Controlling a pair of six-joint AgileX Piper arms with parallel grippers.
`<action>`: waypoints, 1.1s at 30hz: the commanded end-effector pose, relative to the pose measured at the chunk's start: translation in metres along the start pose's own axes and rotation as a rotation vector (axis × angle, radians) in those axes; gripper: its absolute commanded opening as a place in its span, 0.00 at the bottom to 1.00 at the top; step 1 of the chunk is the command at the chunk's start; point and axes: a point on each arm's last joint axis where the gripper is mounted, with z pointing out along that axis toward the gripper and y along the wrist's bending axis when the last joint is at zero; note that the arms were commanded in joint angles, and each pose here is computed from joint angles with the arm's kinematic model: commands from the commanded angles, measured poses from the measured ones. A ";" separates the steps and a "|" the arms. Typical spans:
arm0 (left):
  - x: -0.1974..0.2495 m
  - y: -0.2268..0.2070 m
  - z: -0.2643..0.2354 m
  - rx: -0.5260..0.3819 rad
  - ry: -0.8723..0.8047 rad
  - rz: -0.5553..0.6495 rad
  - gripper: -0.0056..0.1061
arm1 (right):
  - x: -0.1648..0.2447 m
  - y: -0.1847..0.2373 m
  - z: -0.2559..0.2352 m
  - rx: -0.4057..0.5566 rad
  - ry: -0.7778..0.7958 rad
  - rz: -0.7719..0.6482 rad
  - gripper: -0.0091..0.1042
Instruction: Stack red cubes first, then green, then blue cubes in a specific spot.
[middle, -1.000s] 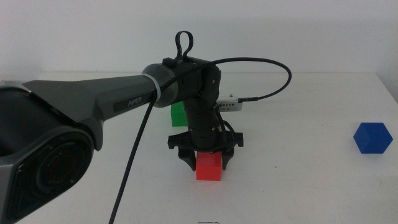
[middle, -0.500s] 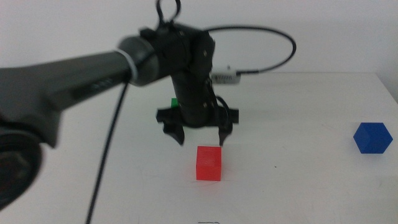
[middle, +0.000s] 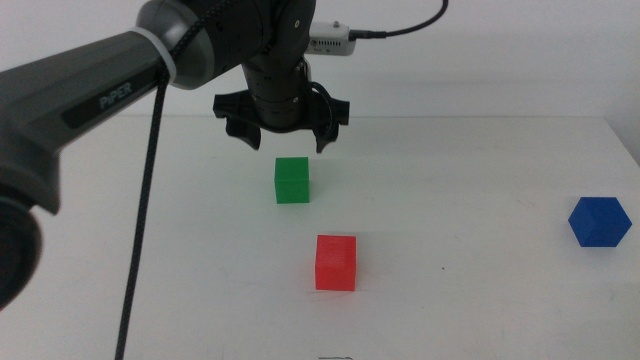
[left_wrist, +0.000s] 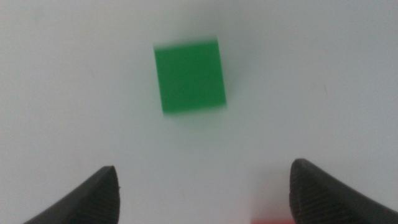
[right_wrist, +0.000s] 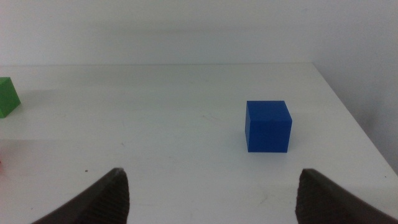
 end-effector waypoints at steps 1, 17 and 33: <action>-0.020 0.006 -0.028 0.030 -0.159 -0.020 0.89 | -0.013 0.000 -0.004 0.002 -0.111 -0.018 0.89; -0.039 0.008 0.053 0.055 -0.239 -0.015 0.89 | -0.013 0.000 -0.004 0.002 -0.110 -0.019 0.89; -0.034 0.006 0.081 0.050 -0.191 -0.072 0.67 | -0.013 0.000 -0.004 0.002 -0.111 -0.019 0.89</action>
